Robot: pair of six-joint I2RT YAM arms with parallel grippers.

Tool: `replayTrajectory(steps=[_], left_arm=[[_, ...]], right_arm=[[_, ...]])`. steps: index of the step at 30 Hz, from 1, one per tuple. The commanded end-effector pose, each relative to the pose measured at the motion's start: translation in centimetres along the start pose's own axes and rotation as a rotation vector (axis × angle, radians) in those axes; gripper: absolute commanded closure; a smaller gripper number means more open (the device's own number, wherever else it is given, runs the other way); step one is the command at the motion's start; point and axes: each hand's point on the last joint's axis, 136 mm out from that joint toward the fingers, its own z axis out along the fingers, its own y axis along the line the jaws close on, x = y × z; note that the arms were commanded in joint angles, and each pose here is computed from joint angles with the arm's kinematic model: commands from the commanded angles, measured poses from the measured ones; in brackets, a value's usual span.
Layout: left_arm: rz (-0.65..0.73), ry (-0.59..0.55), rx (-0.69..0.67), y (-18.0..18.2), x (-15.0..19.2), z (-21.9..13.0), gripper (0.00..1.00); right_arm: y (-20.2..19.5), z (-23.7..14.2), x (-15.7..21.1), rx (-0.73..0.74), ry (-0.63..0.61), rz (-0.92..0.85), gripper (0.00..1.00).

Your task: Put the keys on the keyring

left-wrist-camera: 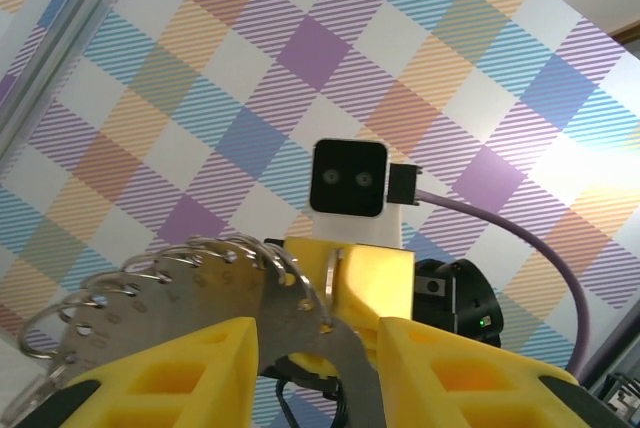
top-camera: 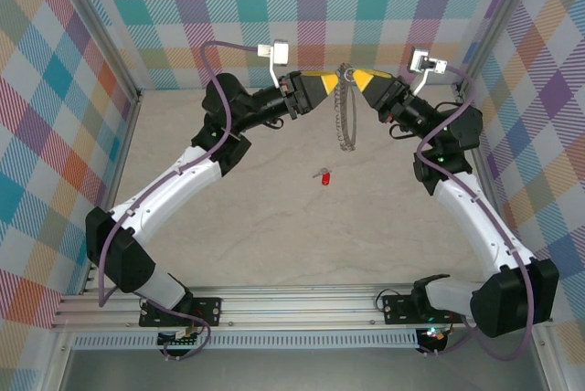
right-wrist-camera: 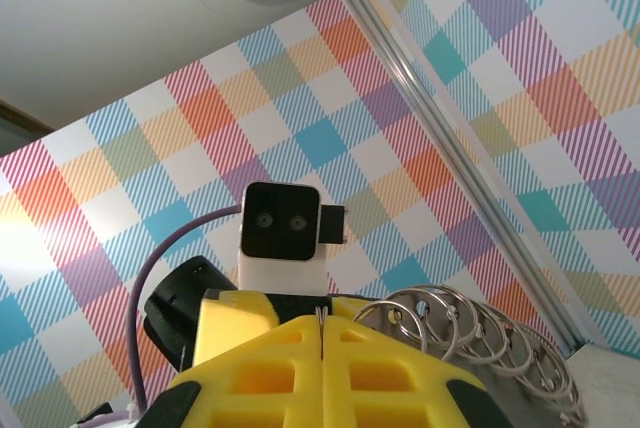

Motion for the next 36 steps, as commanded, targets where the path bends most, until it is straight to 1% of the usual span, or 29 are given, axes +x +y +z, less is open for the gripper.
replayTrajectory(steps=[1, 18, 26, 36], left_arm=[[0.025, -0.017, 0.078, -2.0, -0.5, 0.5, 0.64], [0.031, -0.005, 0.098, -2.5, -0.3, 1.3, 0.64], [0.047, -0.017, 0.085, -2.7, -0.4, 1.0, 0.63], [0.05, -0.021, 0.099, -2.9, -0.5, 1.2, 0.67]], right_arm=[[2.3, 0.1, -1.4, -0.068, -0.059, -0.042, 1.0], [2.3, 0.6, -0.6, -0.084, -0.037, -0.018, 1.0], [2.1, 0.7, -0.4, -0.09, -0.035, -0.011, 1.0], [1.7, 0.8, -0.2, -0.092, -0.032, 0.007, 1.0]])
